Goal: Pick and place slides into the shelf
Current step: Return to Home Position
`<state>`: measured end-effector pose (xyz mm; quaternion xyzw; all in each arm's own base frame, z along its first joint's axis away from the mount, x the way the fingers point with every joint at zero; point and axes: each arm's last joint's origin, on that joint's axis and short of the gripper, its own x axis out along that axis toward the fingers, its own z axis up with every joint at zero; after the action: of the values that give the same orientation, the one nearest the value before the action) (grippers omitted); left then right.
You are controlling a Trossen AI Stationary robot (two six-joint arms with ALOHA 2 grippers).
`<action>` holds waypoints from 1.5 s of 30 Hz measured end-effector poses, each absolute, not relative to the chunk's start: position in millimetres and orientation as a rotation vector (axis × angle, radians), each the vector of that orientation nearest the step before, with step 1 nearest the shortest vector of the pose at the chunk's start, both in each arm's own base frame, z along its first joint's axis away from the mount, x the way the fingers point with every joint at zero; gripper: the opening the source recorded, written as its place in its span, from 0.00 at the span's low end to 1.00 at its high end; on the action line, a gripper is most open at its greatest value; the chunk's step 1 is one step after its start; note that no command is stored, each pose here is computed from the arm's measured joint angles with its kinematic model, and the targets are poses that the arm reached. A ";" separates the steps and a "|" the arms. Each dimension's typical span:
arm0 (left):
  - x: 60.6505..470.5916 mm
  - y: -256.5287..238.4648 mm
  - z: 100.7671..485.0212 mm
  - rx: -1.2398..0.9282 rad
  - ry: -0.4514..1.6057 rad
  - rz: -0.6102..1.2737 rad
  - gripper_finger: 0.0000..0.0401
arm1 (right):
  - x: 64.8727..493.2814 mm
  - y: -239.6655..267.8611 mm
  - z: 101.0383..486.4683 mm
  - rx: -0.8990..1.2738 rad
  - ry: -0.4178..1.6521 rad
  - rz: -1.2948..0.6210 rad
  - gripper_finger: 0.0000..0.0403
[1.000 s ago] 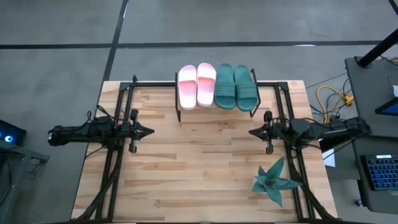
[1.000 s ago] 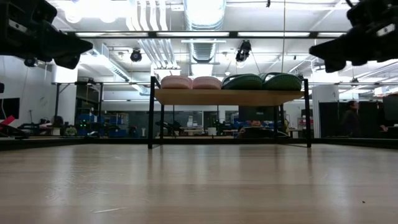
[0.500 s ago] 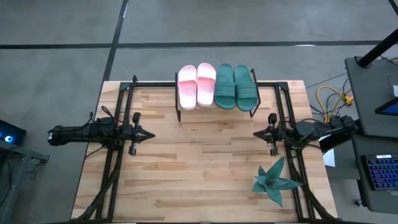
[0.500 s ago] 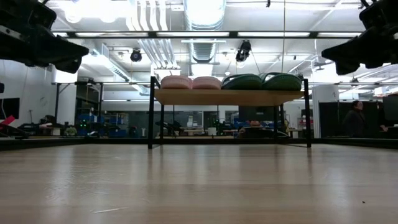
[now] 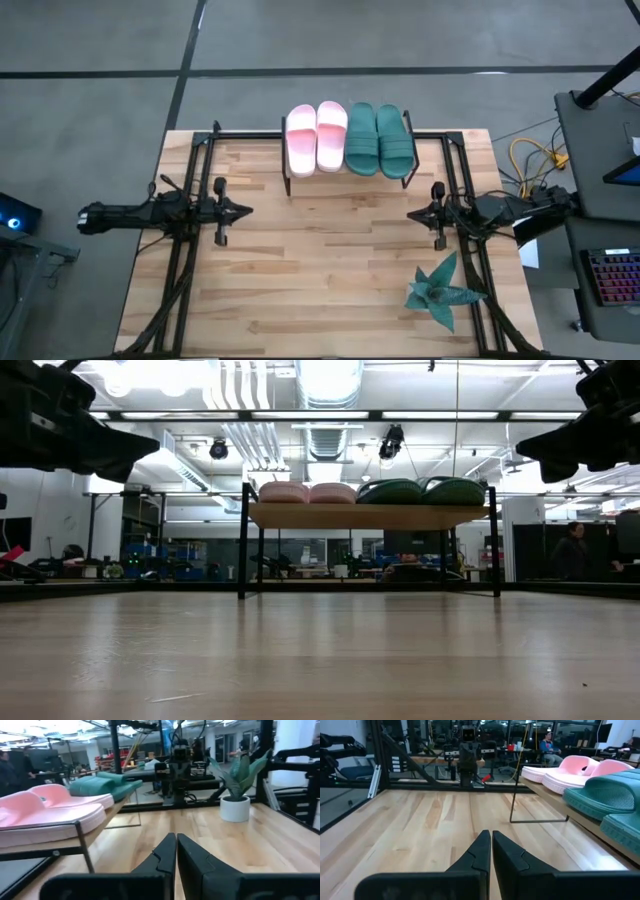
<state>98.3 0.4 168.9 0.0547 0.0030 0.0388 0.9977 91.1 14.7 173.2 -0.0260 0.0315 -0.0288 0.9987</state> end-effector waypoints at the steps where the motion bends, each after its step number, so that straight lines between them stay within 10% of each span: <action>1: 98.3 0.1 168.7 0.107 0.001 0.070 0.00 | 91.1 14.7 173.2 -0.052 0.063 -0.058 0.02; 45: 99.3 -0.5 166.9 0.113 0.007 0.049 0.00 | 91.6 14.8 173.1 -0.106 0.067 -0.056 0.02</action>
<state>99.3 -0.5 166.9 0.0562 0.0033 0.0243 0.9981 91.6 14.8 173.1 -0.0529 0.0336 -0.0277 0.9977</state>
